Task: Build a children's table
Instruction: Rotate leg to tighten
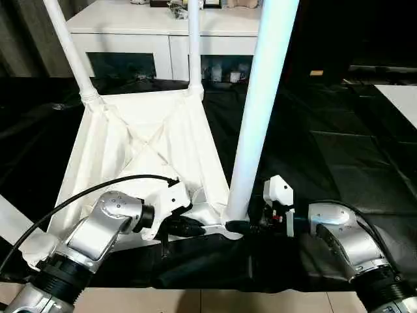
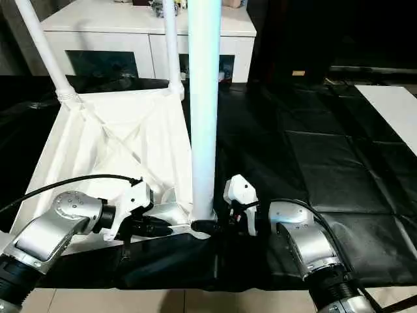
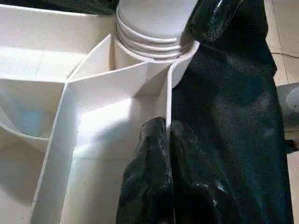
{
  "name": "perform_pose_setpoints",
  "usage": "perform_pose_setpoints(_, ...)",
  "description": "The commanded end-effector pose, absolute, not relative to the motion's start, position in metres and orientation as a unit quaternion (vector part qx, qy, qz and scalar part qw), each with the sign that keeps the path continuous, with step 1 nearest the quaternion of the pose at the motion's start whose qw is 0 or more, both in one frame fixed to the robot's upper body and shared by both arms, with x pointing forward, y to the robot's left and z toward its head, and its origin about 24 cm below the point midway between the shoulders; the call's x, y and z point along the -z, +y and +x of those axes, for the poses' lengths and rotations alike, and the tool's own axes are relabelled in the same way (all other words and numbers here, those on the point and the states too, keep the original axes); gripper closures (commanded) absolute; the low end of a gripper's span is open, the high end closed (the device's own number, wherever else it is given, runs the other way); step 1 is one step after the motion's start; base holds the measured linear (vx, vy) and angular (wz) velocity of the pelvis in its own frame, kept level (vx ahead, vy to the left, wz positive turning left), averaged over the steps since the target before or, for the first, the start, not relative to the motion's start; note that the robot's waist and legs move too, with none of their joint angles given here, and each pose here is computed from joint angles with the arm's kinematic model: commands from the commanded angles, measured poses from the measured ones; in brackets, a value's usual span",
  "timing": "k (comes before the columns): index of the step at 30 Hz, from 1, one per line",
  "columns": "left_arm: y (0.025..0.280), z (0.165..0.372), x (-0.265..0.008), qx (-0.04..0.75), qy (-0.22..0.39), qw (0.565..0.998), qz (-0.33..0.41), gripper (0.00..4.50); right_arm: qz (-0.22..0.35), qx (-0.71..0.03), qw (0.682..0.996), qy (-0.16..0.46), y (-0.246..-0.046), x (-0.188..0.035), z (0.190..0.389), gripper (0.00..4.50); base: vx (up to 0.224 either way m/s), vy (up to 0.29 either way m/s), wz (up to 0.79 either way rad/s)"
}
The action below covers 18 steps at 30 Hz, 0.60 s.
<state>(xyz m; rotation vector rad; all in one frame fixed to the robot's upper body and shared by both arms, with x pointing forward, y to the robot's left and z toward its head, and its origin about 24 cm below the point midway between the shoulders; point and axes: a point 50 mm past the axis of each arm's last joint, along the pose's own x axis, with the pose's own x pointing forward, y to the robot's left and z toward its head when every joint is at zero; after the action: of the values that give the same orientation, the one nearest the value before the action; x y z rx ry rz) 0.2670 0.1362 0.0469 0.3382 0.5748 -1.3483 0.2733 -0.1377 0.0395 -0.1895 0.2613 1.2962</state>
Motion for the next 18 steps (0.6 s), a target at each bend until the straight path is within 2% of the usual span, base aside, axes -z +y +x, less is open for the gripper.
perform_pose_setpoints(1, 0.1332, 0.2591, -0.034, 0.623, 0.293, 0.71, 0.148, 4.5, -0.096, -0.61, 0.773, 0.146, -0.1393, -0.0326, 0.2696, 1.25, 0.0, 0.0, 0.0)
perform_pose_setpoints(5, 0.1331, 0.2595, -0.0341, 0.623, 0.293, 0.71, 0.148, 4.5, -0.086, -0.607, 0.777, 0.146, -0.1397, -0.0335, 0.2702, 1.25, 0.0, 0.0, 0.0)
perform_pose_setpoints(6, 0.1332, 0.2594, -0.0341, 0.623, 0.293, 0.71, 0.148, 4.5, -0.079, -0.603, 0.78, 0.148, -0.1401, -0.0336, 0.2709, 0.95, 0.0, 0.0, 0.0)
perform_pose_setpoints(9, 0.1335, 0.2593, -0.0341, 0.623, 0.293, 0.71, 0.149, 4.5, -0.081, -0.6, 0.782, 0.149, -0.1406, -0.0333, 0.2717, 0.86, 0.0, 0.0, 0.0)
perform_pose_setpoints(10, 0.1336, 0.2592, -0.034, 0.623, 0.293, 0.71, 0.149, 4.5, -0.1, -0.591, 0.787, 0.143, -0.1409, -0.0326, 0.2733, 0.76, 0.0, 0.0, 0.0)
perform_pose_setpoints(18, 0.1334, 0.2595, -0.034, 0.623, 0.293, 0.71, 0.15, 4.5, -0.099, -0.594, 0.785, 0.147, -0.1401, -0.0309, 0.2726, 0.76, 0.0, 0.0, 0.0)
